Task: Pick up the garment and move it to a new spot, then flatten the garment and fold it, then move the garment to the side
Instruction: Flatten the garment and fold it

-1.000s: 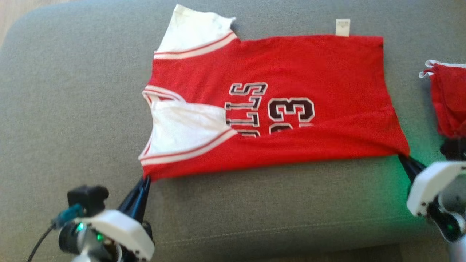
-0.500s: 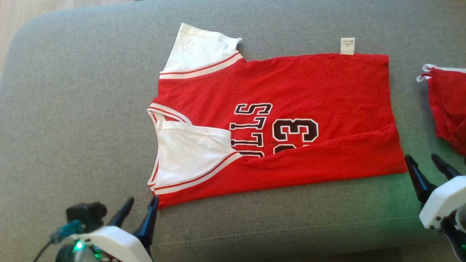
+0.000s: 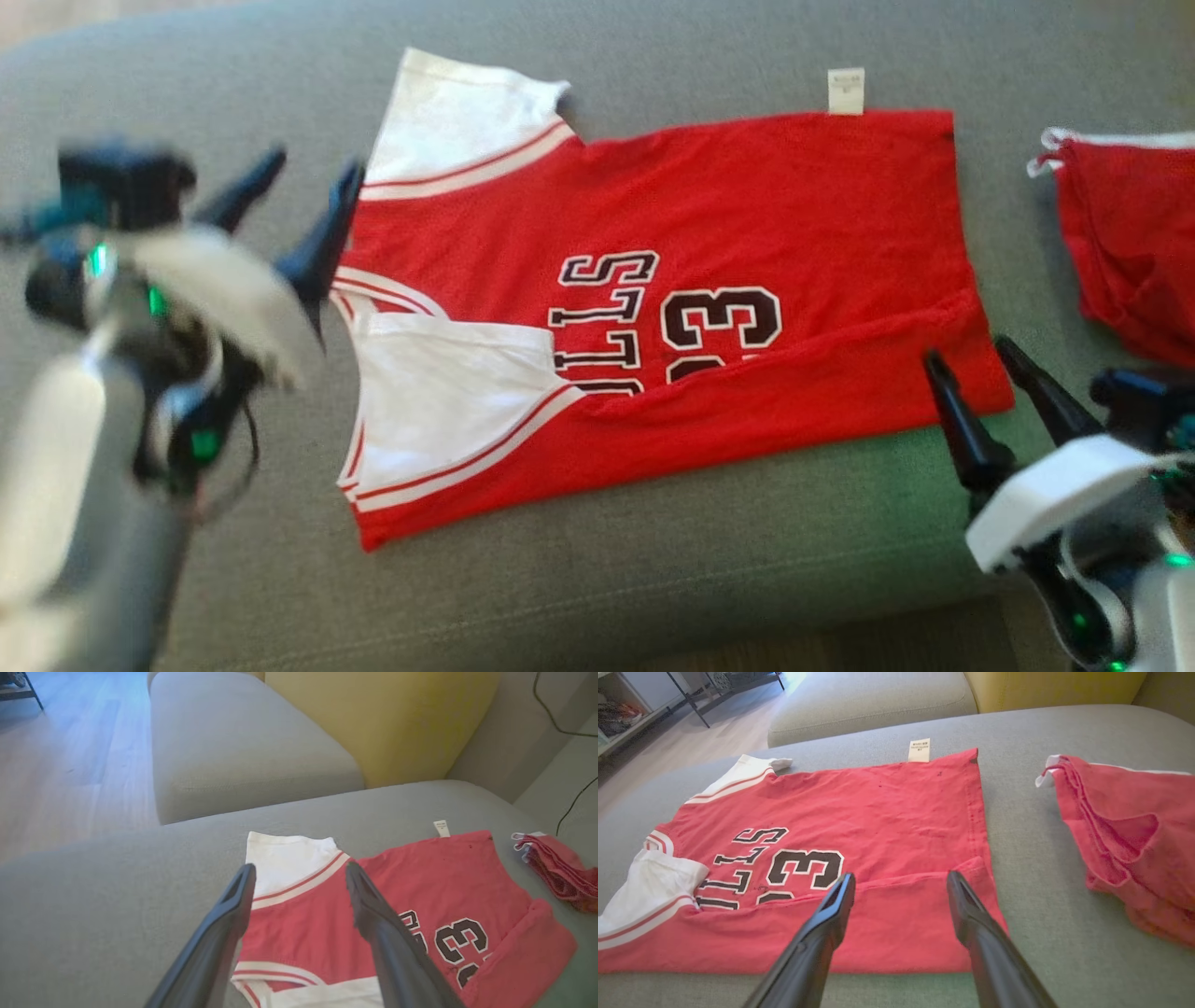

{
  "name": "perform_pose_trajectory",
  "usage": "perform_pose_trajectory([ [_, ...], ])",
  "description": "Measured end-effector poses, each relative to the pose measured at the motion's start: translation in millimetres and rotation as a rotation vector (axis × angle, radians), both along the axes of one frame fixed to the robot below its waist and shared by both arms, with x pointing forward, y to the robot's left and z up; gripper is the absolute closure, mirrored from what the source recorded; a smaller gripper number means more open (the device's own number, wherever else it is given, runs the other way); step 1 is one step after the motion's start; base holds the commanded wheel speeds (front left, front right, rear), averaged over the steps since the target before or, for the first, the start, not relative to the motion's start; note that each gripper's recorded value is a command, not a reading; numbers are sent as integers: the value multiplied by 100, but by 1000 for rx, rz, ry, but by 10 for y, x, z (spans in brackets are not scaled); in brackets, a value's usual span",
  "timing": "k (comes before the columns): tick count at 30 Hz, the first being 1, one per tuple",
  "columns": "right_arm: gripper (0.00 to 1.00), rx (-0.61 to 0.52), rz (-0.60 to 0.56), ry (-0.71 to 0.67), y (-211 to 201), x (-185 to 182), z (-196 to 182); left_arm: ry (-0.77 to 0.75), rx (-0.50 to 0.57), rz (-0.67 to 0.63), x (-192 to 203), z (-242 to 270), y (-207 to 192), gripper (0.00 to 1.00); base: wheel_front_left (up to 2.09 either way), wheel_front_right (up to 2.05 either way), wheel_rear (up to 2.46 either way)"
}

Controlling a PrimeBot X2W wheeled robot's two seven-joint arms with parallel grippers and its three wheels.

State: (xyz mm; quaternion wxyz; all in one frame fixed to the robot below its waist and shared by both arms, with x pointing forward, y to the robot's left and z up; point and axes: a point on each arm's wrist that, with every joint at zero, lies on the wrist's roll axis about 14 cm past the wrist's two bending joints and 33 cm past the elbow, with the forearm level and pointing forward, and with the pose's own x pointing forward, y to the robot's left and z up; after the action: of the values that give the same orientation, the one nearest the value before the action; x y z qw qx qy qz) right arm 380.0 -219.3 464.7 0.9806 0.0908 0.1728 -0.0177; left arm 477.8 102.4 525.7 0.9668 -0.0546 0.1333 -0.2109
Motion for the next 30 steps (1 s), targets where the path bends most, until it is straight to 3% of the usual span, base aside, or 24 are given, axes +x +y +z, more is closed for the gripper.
perform_pose_trajectory([
  [5, 0, 25, 19, -24, 104, 128, -14, 95, 93, -69, 534, -212, -143, 0, 0, 0, 0],
  [14, 0, 27, -58, 48, -91, 7, -328, 255, 266, -92, 1147, -813, -241, 0, 0, 0, 0],
  [23, 0, 22, -96, 85, -193, 37, -524, 325, 309, -92, 1527, -1247, -360, 0, 0, 0, 0],
  [30, 0, 42, -123, 117, -239, -6, -665, 407, 339, -104, 1539, -1639, -384, 0, 0, 0, 0],
])
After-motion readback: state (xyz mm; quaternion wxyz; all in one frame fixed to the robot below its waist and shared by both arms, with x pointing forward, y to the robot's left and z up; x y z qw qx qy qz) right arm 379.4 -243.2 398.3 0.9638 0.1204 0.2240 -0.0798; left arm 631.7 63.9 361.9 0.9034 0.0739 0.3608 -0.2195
